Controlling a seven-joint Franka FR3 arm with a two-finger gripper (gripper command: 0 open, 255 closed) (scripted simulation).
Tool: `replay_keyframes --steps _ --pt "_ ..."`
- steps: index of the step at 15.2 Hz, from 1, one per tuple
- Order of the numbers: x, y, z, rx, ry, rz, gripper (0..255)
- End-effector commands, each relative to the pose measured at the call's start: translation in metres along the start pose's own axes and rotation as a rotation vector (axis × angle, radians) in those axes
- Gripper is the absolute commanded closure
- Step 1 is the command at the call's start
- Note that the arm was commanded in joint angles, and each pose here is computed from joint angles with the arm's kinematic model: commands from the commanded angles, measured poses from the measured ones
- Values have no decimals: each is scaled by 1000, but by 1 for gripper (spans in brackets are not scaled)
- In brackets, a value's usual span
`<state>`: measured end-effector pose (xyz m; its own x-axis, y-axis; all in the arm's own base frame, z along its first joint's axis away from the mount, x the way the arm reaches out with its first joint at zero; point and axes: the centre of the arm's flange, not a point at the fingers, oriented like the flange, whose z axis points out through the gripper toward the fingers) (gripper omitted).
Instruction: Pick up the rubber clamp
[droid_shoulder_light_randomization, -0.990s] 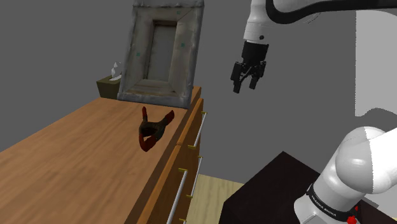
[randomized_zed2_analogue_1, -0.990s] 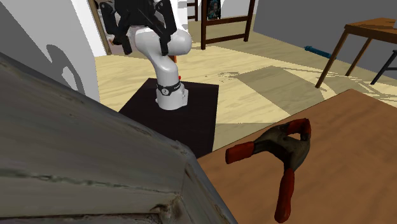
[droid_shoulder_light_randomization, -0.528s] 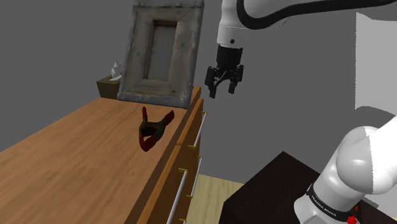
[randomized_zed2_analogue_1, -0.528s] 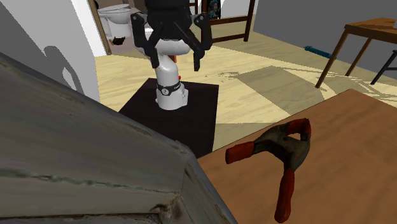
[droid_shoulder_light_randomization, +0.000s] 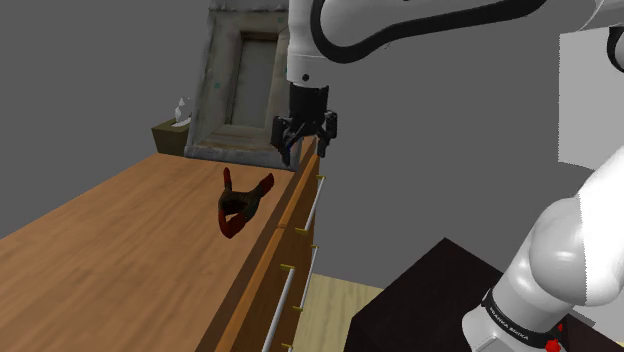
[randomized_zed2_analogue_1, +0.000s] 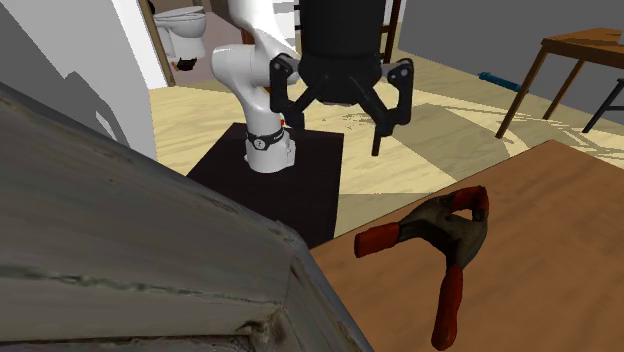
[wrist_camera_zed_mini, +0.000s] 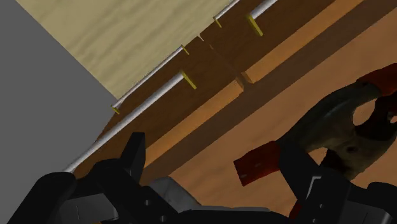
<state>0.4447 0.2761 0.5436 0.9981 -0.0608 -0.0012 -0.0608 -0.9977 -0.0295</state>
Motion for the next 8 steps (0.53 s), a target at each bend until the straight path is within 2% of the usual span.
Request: replay_keyframes --steps 1,8 --pt "11 -27 6 -1 -1 8 0" --pt "48 -111 27 -10 -5 29 0"
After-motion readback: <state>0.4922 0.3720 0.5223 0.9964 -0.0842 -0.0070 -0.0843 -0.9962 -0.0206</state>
